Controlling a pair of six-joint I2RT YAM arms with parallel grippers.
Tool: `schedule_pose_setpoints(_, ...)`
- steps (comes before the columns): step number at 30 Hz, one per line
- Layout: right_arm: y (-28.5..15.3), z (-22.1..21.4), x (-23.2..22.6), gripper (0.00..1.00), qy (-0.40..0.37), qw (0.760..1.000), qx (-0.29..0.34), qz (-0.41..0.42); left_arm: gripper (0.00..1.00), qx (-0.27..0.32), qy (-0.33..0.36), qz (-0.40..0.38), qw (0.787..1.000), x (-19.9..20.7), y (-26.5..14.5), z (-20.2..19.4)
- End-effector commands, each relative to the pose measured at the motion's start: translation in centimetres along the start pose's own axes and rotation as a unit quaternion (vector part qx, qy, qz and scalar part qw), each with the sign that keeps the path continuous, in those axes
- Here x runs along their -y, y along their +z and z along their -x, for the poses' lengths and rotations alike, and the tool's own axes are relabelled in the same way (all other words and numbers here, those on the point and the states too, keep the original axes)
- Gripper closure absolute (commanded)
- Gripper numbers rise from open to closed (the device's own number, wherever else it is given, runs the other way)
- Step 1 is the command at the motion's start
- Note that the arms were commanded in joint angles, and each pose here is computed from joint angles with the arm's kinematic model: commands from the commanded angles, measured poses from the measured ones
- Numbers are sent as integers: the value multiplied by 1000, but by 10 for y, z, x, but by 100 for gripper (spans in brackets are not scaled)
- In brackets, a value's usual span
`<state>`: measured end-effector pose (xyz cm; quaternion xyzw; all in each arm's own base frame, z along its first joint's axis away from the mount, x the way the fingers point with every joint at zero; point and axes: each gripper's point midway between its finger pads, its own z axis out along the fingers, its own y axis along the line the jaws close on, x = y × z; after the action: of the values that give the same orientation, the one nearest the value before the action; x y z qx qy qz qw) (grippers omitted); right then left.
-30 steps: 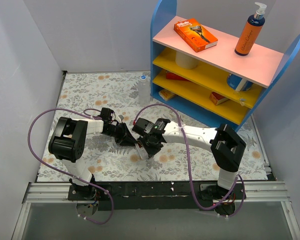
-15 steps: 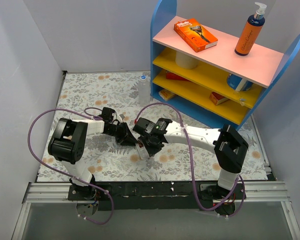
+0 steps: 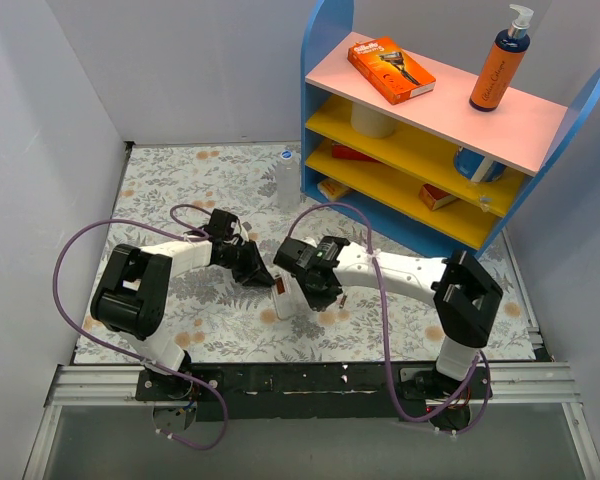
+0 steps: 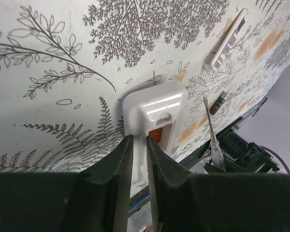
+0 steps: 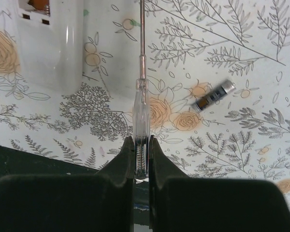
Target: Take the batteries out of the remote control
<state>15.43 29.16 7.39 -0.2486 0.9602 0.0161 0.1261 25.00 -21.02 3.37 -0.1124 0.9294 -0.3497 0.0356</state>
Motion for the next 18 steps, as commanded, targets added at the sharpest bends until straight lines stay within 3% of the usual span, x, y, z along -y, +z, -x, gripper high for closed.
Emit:
schedule_pose_setpoints(1,-17,4,29,99,55,996,47,-58,100,24,18,16,999,4,-6,13)
schedule_pose_setpoints(5,-16,-42,111,99,169,963,56,-202,100,19,18,17,1000,2,-5,11)
schedule_pose_setpoints(8,-5,-91,147,99,261,937,55,-225,100,19,21,18,999,0,-5,9)
schedule_pose_setpoints(12,14,-150,157,99,365,908,41,-201,100,18,24,9,999,2,-6,7)
schedule_pose_setpoints(18,14,-151,149,99,400,897,45,-182,100,17,25,2,1000,4,-7,6)
